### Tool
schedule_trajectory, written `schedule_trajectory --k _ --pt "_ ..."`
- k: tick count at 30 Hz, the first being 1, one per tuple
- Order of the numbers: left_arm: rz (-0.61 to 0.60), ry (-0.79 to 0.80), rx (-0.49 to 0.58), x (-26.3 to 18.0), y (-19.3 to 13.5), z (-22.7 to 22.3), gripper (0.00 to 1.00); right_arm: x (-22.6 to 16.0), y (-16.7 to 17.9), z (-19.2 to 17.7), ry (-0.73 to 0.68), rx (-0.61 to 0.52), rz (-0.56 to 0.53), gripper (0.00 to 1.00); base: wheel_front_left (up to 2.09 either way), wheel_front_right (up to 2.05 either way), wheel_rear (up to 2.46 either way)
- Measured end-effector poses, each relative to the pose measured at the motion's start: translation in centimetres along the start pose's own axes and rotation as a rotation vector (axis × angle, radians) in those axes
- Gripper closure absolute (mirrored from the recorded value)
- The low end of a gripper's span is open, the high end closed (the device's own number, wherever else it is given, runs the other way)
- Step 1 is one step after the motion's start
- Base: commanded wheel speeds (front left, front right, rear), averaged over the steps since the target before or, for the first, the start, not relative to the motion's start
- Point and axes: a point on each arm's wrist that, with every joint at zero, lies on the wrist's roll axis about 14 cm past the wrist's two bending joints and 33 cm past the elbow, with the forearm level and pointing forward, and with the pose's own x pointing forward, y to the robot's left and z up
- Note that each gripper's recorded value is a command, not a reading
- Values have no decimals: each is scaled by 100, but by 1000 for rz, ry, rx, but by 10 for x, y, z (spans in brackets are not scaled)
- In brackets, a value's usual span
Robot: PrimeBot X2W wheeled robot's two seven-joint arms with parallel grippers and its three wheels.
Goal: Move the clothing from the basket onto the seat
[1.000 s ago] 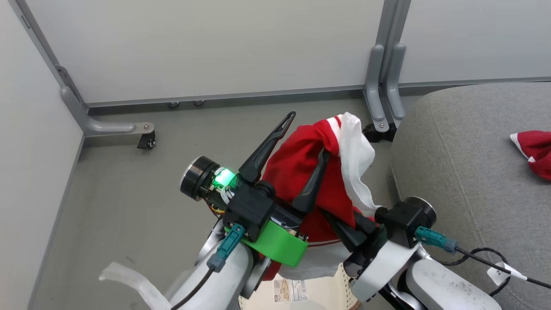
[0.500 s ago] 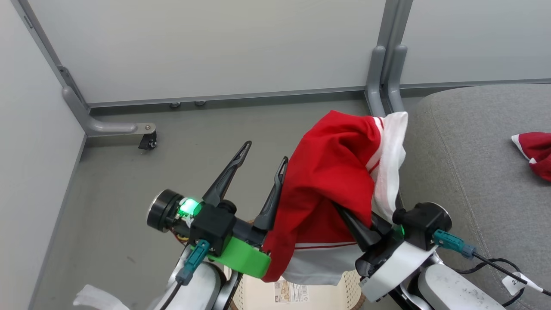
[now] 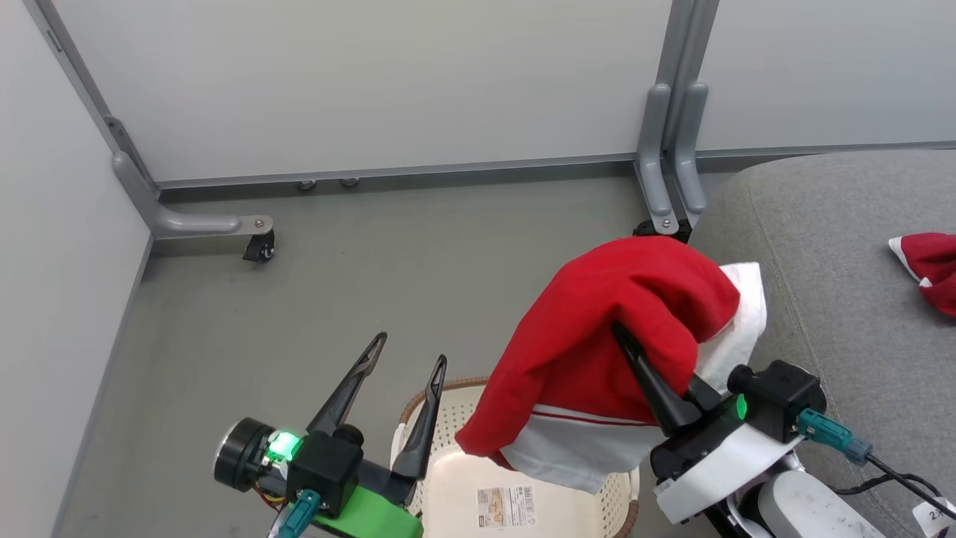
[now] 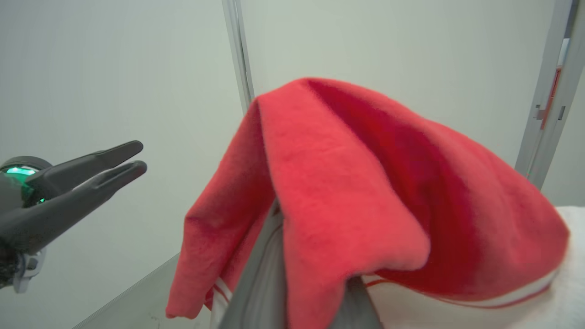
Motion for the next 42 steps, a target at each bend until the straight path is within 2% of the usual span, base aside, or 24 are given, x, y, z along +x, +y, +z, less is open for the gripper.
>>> schedule_trajectory --k 10,25,32,42 --pt "88 113 -31 -33 12 -34 0 -11 -10 0 -13 12 -66 100 0 0 0" --pt "265 185 -49 -60 46 -55 0 -16 -18 -1 -17 22 -109 100 0 0 0" --pt "315 246 -55 -80 50 -71 0 -16 -19 0 -21 24 -113 100 0 0 0" --pt "343 246 -43 -84 56 -70 0 -15 -18 1 -25 24 -110 100 0 0 0"
